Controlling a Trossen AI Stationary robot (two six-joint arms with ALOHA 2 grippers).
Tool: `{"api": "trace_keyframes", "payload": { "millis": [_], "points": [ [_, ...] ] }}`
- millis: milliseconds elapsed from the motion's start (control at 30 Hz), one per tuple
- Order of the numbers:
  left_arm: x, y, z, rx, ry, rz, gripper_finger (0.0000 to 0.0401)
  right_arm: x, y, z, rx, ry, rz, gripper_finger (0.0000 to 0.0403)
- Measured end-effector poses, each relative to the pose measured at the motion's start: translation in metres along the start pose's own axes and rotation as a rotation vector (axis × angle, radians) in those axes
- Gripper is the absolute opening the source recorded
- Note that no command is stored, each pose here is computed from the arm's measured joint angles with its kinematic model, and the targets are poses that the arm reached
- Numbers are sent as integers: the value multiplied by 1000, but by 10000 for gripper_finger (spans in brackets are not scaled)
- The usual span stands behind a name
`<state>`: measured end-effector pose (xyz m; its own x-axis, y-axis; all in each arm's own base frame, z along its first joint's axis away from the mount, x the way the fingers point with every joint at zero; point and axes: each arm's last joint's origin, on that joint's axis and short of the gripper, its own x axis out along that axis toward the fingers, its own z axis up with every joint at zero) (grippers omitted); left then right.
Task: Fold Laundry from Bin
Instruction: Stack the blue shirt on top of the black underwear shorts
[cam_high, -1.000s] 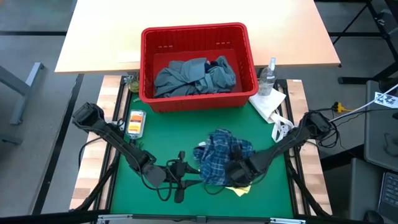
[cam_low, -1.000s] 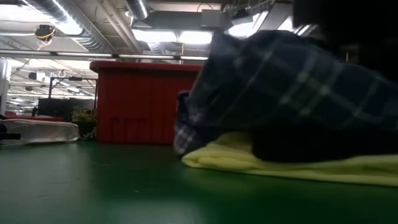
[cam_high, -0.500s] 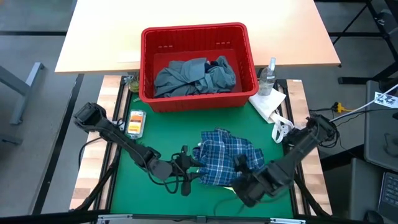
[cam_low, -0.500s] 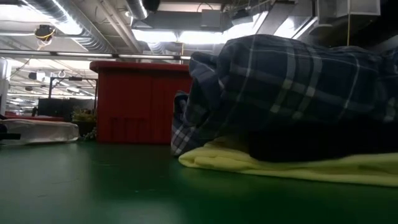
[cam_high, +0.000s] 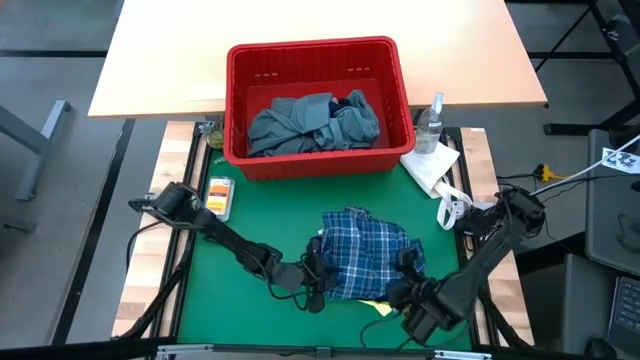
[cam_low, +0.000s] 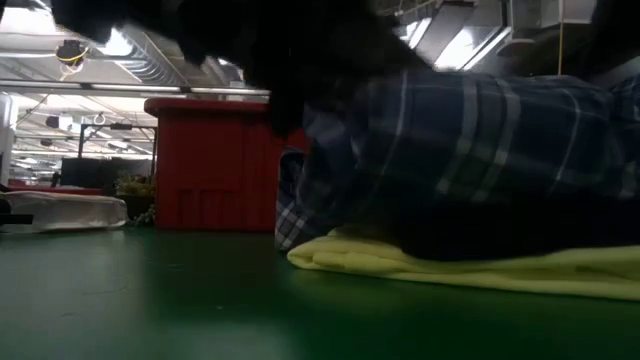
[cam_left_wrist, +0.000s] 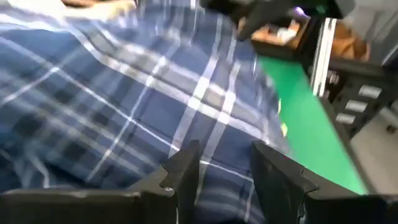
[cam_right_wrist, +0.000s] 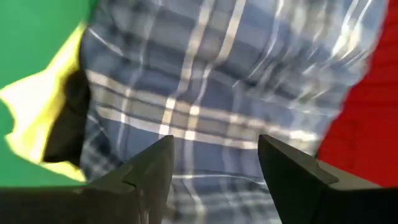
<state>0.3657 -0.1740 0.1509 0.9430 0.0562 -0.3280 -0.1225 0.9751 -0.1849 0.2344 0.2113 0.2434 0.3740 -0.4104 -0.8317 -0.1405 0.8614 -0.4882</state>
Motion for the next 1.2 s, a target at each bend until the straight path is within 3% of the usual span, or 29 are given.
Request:
{"api": "trace_keyframes", "payload": {
  "millis": [300,433,600,833,1000,1200],
  "points": [
    [3,7,-35,9,211,71,137,64,30,-39,80,99,169,234],
    [3,10,-37,8,238,90,137,69,31,-44,114,114,178,234],
    [1,10,-33,4,239,80,137,56,27,-36,73,125,182,234],
    [-20,-3,-2,-27,186,7,137,13,8,-13,28,149,162,234],
    [-41,-12,32,-35,74,-54,137,-21,-15,1,12,114,65,234],
    [-45,-3,70,43,-176,36,137,-42,-36,8,-7,21,-124,234]
  ]
}}
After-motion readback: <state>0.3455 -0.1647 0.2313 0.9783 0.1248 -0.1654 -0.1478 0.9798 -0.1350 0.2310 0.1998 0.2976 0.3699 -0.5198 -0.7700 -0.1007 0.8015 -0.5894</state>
